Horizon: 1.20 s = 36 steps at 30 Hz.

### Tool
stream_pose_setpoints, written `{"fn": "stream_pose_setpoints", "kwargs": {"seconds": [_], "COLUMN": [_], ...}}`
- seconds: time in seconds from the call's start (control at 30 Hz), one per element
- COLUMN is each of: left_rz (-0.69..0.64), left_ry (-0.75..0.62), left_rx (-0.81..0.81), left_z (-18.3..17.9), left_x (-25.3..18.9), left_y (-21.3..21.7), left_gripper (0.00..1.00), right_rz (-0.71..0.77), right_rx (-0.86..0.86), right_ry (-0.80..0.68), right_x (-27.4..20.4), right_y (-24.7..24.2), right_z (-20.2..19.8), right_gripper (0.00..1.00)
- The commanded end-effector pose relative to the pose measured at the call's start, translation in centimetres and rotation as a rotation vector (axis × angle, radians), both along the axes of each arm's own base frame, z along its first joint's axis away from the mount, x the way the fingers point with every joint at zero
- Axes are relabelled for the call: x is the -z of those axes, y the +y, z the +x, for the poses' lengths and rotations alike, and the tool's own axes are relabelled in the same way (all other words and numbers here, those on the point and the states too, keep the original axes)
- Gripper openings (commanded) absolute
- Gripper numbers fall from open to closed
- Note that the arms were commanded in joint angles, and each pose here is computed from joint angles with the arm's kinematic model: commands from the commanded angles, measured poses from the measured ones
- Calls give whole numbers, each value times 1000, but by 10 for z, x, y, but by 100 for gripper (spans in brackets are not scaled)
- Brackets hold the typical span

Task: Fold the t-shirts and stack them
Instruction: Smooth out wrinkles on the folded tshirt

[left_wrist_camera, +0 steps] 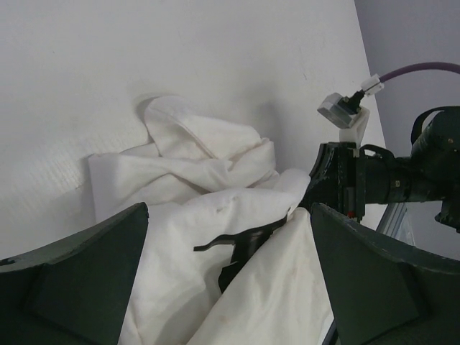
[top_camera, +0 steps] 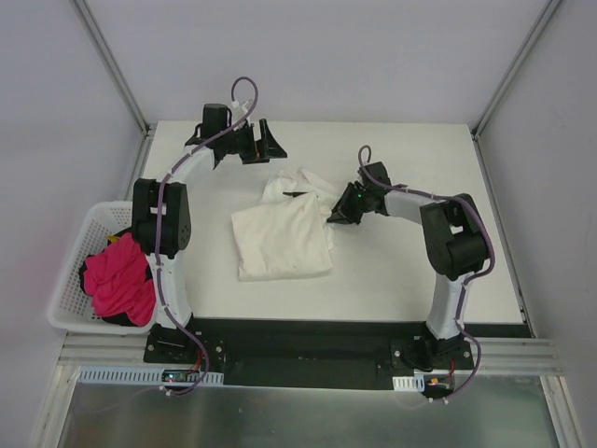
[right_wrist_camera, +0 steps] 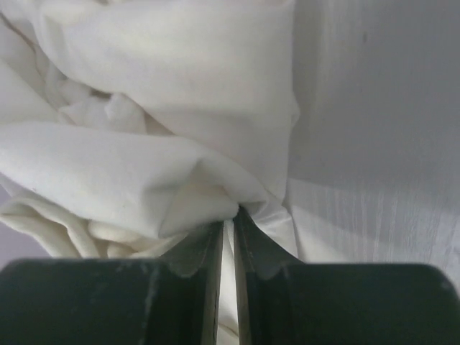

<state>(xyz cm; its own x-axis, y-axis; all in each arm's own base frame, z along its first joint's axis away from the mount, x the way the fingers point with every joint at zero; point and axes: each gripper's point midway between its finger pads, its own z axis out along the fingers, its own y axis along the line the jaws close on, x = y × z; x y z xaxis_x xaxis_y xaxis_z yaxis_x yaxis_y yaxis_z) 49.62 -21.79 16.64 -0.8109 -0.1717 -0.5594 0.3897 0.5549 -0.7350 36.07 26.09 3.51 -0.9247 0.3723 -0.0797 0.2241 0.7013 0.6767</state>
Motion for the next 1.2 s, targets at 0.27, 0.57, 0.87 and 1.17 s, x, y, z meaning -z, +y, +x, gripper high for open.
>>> {"fn": "stream_pose_setpoints", "kwargs": {"seconds": [0.27, 0.57, 0.87, 1.17], "left_rz": [20, 5, -17, -26], "left_ry": [-65, -81, -72, 3], "left_rx": [-26, -361, -387, -387], "left_z": [-5, -60, -164, -216], "left_x": [-18, -49, -39, 26], "left_y": [11, 49, 56, 53], "left_gripper": [92, 95, 95, 93], "right_rz": [4, -82, 20, 53], "right_rx": [55, 4, -40, -108], "right_ry": [-82, -205, -231, -207], "right_x": [-24, -73, -75, -63], "right_y": [-21, -60, -48, -23], "right_z": [64, 26, -10, -26], "right_gripper": [23, 50, 53, 53]}}
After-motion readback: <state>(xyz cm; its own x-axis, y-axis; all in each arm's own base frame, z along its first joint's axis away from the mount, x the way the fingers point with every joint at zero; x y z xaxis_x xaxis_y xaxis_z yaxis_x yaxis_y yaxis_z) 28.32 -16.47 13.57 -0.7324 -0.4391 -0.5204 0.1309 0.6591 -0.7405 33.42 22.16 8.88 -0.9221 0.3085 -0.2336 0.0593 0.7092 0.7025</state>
